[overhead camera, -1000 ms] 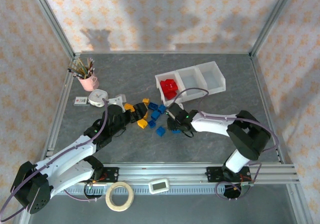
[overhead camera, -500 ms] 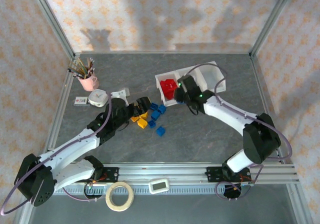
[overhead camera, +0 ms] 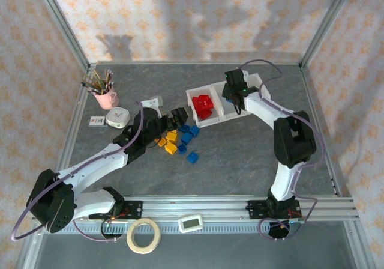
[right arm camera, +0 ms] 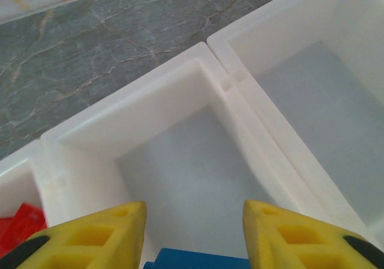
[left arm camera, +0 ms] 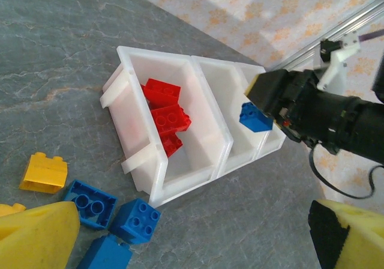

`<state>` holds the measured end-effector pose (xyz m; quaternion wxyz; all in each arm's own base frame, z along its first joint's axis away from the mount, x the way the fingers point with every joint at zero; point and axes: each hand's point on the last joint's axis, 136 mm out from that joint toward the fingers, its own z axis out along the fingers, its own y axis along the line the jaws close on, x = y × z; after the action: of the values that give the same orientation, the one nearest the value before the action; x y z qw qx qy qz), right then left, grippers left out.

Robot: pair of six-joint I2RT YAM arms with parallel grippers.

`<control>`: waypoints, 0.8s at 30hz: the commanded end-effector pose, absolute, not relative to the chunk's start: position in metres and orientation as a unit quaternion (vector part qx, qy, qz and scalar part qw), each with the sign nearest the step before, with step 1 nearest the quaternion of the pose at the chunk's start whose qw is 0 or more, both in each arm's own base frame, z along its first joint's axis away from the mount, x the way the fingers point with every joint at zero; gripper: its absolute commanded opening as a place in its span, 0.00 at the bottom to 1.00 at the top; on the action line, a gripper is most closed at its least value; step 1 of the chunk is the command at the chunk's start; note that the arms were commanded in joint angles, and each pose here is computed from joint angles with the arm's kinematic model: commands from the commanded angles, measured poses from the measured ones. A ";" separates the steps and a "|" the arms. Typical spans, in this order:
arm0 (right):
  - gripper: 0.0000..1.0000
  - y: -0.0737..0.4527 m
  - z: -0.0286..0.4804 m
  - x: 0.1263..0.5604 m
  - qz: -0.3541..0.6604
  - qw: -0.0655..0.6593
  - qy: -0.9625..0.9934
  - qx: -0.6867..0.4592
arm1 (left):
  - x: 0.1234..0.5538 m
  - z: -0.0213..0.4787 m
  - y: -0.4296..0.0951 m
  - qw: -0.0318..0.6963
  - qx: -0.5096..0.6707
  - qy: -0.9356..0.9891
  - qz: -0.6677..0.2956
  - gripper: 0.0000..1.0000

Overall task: Sort the legos into containers by color
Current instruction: Place the lego in the container, then pick up the lego from the bottom-center of the table.

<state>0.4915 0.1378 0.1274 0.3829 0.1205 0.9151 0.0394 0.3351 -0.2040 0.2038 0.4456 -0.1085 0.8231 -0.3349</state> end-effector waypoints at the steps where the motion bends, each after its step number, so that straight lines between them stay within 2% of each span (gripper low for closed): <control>1: 0.48 0.136 0.140 0.512 0.022 0.409 0.904 0.119 | 0.345 0.227 -0.210 0.473 -0.098 0.805 -0.344 0.99; 4: 0.61 0.138 0.142 0.518 0.022 0.414 0.902 0.117 | 0.347 0.228 -0.210 0.475 -0.099 0.804 -0.344 0.99; 12: 0.66 0.147 0.156 0.504 0.058 0.409 0.905 0.101 | 0.346 0.233 -0.209 0.479 -0.096 0.801 -0.347 0.99; 24: 0.73 0.187 0.164 0.406 0.121 0.379 0.917 0.027 | 0.319 0.239 -0.191 0.481 -0.096 0.800 -0.347 0.99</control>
<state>0.4270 0.1769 0.1581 0.3848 0.0483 0.9158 0.1047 0.3281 -0.1996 0.2430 0.4812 -0.0977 0.7946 -0.3570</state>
